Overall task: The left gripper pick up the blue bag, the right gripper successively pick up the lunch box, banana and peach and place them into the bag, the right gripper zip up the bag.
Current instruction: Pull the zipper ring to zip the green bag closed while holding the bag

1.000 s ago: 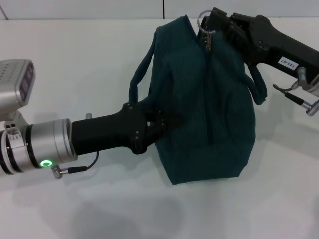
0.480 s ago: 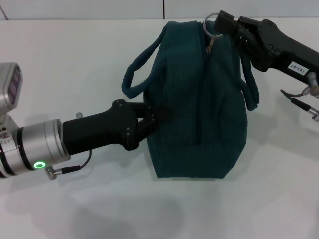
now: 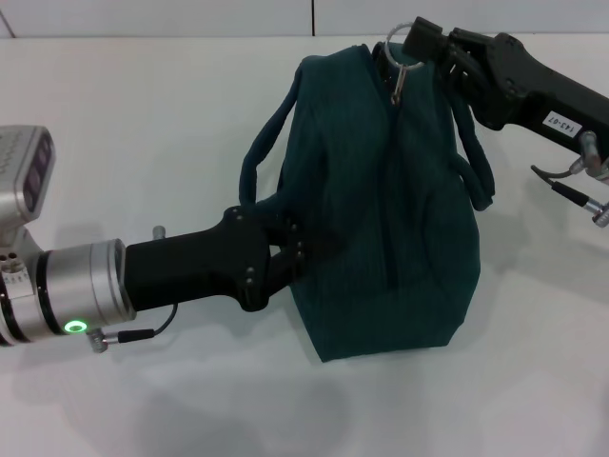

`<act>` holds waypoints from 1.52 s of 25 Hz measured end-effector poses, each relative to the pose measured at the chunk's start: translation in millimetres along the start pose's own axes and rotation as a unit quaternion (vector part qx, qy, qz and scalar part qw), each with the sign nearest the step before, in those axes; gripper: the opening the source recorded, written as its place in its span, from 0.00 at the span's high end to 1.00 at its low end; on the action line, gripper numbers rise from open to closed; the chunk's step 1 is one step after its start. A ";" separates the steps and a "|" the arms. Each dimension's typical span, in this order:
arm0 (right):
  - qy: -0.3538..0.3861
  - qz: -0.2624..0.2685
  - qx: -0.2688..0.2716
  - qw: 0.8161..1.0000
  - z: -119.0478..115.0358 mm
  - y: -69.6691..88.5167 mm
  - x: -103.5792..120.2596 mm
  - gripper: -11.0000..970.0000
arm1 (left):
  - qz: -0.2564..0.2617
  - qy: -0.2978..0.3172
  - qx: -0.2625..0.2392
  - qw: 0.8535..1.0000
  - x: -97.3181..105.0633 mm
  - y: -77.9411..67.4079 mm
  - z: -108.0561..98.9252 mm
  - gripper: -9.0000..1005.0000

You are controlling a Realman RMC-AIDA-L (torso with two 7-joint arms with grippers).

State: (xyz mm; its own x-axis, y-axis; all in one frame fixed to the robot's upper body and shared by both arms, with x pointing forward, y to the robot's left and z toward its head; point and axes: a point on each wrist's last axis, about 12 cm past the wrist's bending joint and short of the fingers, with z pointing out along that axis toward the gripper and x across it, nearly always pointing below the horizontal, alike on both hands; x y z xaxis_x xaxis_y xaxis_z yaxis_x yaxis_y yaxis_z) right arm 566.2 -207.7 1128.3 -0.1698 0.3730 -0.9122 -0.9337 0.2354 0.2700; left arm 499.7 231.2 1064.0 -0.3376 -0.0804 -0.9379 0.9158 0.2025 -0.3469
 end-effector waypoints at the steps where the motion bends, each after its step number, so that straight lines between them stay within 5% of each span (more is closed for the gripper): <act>1: 0.000 0.000 0.001 1.000 0.2 -0.3 0.0 0.98 | 0.002 0.002 0.004 1.000 -0.4 -0.4 0.3 0.92; 38: 0.049 -0.001 -0.016 0.999 16.0 -2.8 3.0 0.98 | 0.026 0.031 0.061 0.997 -2.2 -7.9 5.2 0.87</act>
State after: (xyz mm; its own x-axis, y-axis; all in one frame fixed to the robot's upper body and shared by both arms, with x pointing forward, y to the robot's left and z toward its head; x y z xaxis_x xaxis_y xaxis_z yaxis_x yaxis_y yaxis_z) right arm 573.4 -192.9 1129.7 -0.1964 0.2821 -0.9391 -0.9435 0.2064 0.2594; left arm 494.4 224.7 1068.9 -0.2981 -0.0117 -0.9544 0.9509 0.0837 -0.2981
